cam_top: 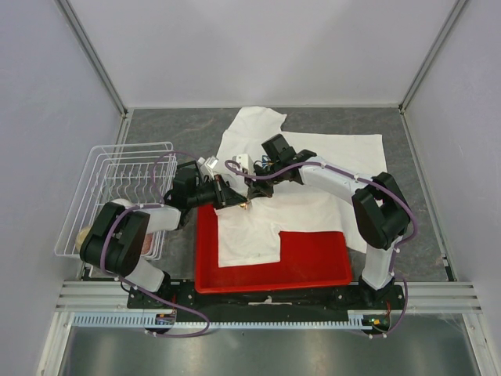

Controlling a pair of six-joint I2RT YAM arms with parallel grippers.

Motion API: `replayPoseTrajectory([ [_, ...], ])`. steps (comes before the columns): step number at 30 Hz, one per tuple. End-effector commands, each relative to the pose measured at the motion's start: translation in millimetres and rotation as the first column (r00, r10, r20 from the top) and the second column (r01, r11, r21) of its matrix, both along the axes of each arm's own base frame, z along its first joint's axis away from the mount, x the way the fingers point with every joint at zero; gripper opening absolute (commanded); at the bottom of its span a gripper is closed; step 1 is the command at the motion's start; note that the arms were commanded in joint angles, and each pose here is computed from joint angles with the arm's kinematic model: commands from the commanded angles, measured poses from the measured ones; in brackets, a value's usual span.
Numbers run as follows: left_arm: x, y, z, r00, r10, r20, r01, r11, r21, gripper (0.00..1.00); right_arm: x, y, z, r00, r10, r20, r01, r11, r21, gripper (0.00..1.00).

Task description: Pin the brooch onto the clothing

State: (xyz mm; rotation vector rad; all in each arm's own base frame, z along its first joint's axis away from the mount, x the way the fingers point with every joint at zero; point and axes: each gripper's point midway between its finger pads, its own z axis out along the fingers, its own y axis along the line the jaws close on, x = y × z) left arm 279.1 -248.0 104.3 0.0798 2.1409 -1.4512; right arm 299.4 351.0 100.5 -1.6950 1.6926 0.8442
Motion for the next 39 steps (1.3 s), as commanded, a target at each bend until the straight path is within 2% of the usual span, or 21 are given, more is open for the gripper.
replayPoseTrajectory([
  [1,16,-8,35,0.986,0.005,0.168,0.001,0.999,-0.036,0.02,-24,14,17,0.996,0.064,-0.066,-0.059,0.995,0.076,0.0],
  [8,25,-9,31,0.989,0.015,0.149,-0.013,1.0,-0.019,0.02,-41,10,17,0.985,0.175,-0.008,-0.174,0.981,0.081,0.0],
  [21,23,-6,17,0.998,0.027,0.061,-0.028,0.999,0.021,0.02,-44,5,16,0.966,0.244,0.084,-0.249,0.967,0.053,0.0],
  [26,25,-6,18,0.997,0.034,0.068,-0.035,0.999,0.018,0.02,-48,4,16,0.953,0.277,0.122,-0.283,0.958,0.039,0.0],
  [33,25,-9,20,0.998,0.014,0.064,-0.015,1.0,0.016,0.02,-39,3,16,0.956,0.233,0.178,-0.241,0.97,0.022,0.0],
  [39,22,-8,13,1.0,0.012,-0.002,-0.012,0.999,0.032,0.02,-30,6,25,0.958,0.175,0.228,-0.191,0.98,0.051,0.0],
])
